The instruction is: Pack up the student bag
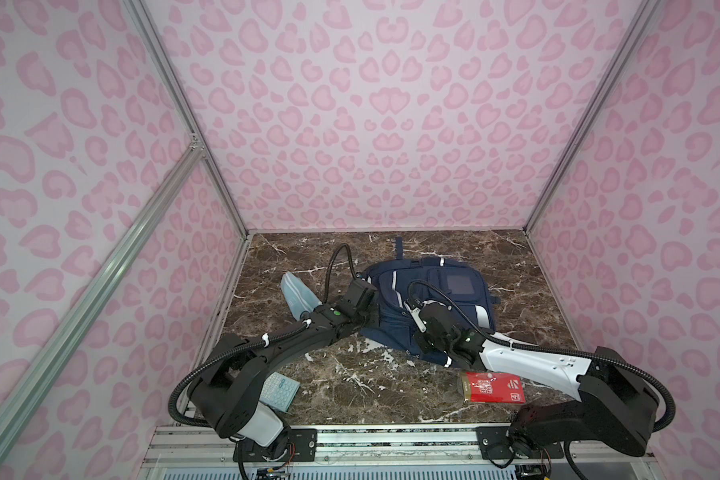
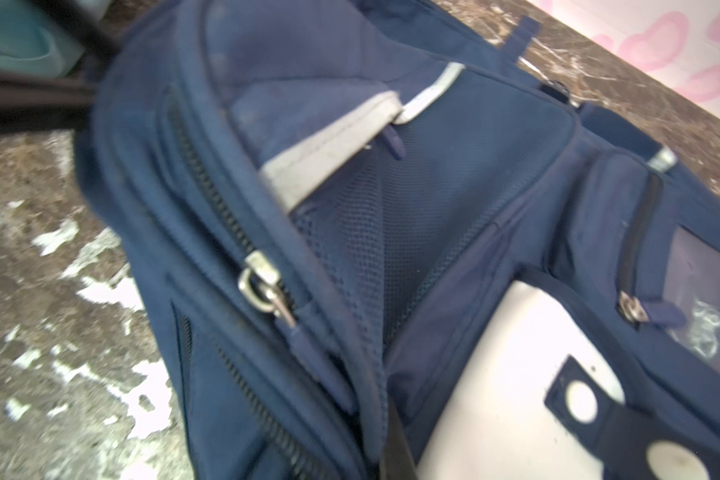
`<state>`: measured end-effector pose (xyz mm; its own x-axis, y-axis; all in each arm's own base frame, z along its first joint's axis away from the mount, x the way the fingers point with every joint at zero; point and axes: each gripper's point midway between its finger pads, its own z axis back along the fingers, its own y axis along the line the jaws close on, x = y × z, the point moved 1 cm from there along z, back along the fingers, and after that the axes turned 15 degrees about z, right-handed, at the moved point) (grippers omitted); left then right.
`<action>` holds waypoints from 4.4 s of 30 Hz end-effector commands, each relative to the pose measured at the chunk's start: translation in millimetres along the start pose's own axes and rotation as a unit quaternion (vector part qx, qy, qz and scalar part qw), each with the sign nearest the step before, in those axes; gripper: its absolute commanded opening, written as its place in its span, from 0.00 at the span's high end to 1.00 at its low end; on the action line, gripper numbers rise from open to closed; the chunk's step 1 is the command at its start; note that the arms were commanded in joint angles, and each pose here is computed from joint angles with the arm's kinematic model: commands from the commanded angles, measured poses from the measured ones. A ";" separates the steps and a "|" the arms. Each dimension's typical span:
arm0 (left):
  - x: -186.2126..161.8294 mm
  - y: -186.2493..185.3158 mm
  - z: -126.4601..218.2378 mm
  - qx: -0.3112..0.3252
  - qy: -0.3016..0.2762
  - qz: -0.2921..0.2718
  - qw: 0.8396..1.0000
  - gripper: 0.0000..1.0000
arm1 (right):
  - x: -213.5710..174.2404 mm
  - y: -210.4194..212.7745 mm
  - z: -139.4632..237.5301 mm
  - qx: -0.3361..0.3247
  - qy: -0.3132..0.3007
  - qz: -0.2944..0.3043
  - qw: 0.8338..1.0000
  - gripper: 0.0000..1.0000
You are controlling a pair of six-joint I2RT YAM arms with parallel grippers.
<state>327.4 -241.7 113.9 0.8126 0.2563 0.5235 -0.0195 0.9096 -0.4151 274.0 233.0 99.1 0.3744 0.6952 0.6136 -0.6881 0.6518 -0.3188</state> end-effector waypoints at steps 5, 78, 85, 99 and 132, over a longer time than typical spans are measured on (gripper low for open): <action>62.2 22.1 -4.2 0.026 -0.073 0.009 0.997 0.97 | -10.6 -12.8 -0.3 -0.016 0.073 0.088 0.993 0.98; -23.9 -7.0 40.1 -0.098 -0.016 0.022 0.995 0.97 | 2.3 -107.6 31.2 -0.114 -0.063 -0.078 0.988 1.00; -66.8 -57.3 50.1 -0.163 0.019 0.008 0.986 0.97 | 16.1 -113.9 20.2 -0.098 -0.041 -0.091 0.990 0.41; -65.7 -122.4 65.5 -0.254 0.071 0.011 0.964 0.97 | 22.5 15.0 69.0 0.015 -0.208 -0.029 0.978 0.07; 47.5 27.9 -9.1 0.040 -0.066 0.035 0.996 0.97 | -0.6 7.8 63.0 -0.004 -0.147 0.016 0.989 1.00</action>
<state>345.5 -231.3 115.8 0.7888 0.3598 0.4984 -0.0898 0.8695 -0.4857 228.9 219.1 140.7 0.1727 0.5916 0.7875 -0.6920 0.6418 -0.3304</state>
